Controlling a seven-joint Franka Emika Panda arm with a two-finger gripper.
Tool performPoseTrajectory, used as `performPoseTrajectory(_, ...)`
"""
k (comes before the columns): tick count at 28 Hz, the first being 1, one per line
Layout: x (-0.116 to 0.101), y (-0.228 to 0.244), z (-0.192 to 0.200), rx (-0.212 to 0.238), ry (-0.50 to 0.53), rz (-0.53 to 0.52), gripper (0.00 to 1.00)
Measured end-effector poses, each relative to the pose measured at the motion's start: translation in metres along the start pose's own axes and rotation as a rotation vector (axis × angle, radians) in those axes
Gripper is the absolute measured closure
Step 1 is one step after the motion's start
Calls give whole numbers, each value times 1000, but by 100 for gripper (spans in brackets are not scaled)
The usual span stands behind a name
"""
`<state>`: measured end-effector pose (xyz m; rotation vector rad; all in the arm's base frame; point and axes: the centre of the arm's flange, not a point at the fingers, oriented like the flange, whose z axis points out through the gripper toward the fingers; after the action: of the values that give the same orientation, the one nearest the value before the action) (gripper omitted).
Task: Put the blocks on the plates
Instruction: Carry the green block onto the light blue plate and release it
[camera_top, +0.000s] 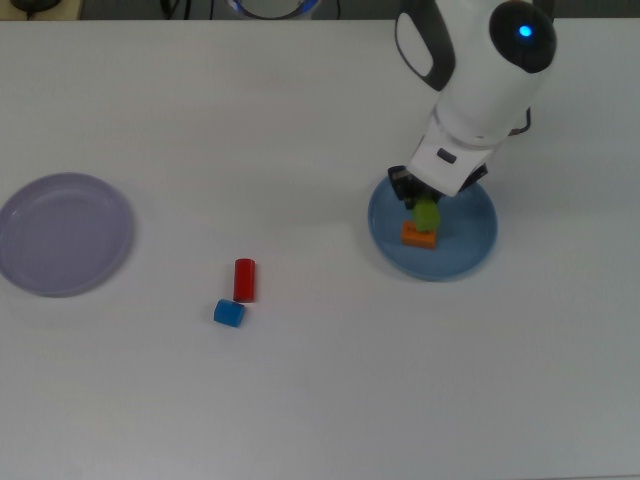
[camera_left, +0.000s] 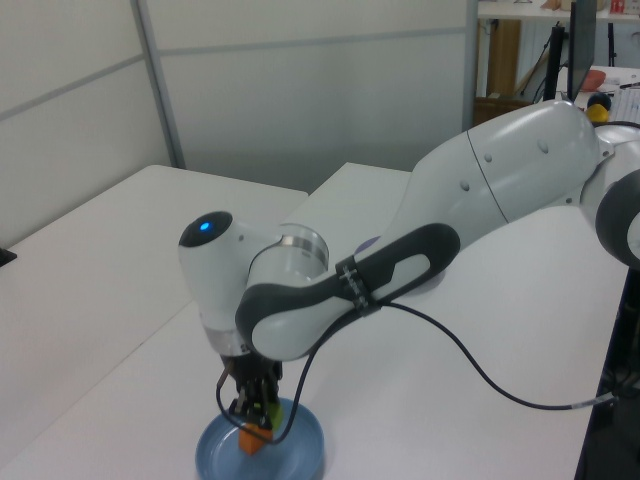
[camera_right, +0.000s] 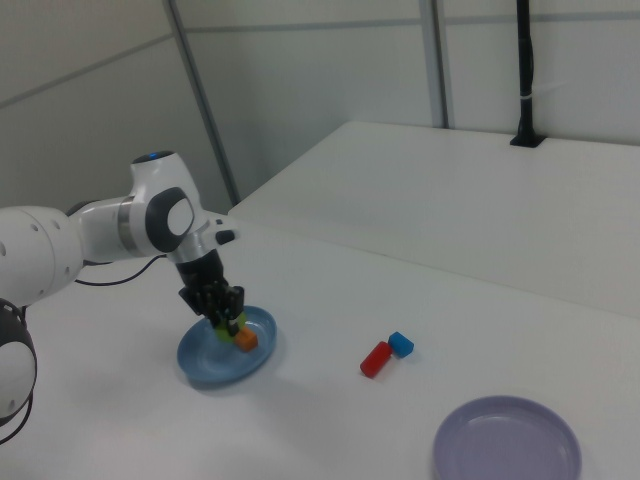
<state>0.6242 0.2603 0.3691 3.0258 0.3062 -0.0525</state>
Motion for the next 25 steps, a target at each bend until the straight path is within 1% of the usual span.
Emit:
performPoseTrajectory(3,-1,-17,10,4,5,15,67)
performPoseTrajectory(6,-1,-29,19,5,6,6,67)
performPoseTrajectory(12,-4,-47,29,-18,9,-32,67)
performPoseTrajectory(16,-4,-50,36,-23,3,-38,66)
performPoseTrajectory(17,-4,-49,36,-23,3,-37,64)
performPoseTrajectory(19,-3,-49,36,-23,5,-36,58)
performPoseTrajectory(21,-2,-48,34,-24,8,-34,45)
performPoseTrajectory(25,0,-43,31,-26,15,-27,31)
